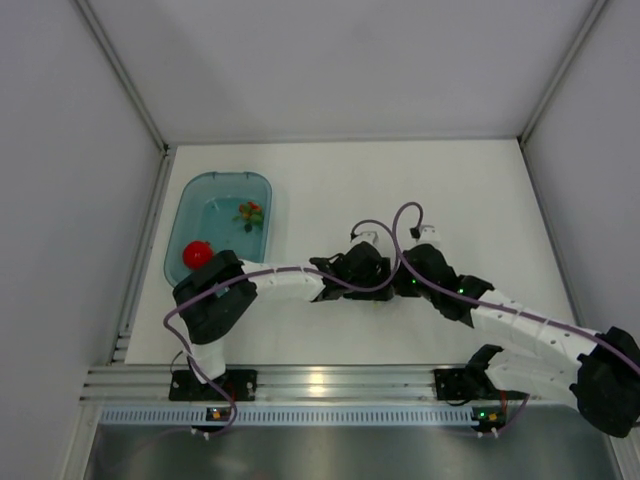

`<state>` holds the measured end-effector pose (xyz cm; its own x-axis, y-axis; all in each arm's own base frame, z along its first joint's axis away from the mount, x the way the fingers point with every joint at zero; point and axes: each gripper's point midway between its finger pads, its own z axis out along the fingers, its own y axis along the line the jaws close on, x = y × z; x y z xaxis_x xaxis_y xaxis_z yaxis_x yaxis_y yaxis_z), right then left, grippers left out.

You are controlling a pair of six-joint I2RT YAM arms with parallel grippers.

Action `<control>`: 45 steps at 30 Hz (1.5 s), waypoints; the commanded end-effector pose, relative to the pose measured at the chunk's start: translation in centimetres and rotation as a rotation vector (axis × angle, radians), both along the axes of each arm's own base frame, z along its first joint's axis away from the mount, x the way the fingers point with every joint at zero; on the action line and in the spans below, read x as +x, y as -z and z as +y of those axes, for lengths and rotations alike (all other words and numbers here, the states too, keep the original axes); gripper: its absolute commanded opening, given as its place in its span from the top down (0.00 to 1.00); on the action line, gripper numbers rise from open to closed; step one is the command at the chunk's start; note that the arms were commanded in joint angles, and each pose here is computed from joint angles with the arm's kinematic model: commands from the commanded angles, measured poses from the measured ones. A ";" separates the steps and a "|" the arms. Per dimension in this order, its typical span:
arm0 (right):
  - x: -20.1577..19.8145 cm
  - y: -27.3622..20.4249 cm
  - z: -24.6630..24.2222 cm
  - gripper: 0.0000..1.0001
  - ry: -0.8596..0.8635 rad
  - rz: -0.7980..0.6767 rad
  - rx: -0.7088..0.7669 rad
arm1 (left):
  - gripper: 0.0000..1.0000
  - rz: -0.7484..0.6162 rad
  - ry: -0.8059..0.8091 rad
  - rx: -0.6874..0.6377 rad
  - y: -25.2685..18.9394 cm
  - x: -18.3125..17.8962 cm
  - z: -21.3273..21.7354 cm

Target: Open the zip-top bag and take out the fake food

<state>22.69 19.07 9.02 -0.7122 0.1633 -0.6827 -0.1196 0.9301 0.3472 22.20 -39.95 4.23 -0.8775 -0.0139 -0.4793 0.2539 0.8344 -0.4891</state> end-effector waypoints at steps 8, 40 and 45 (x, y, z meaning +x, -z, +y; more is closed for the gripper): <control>-1.8 -2.3 3.7 1.00 -0.170 0.007 0.185 | 0.19 -0.155 -0.169 -0.104 -2.5 5.3 -3.1; -6.8 -3.9 10.7 1.00 -0.645 0.310 0.471 | 0.20 -0.331 0.070 0.228 -8.3 1.0 4.6; -7.9 -3.5 10.4 1.00 -0.695 0.338 0.466 | 0.21 -0.383 0.066 0.293 -7.1 3.2 3.1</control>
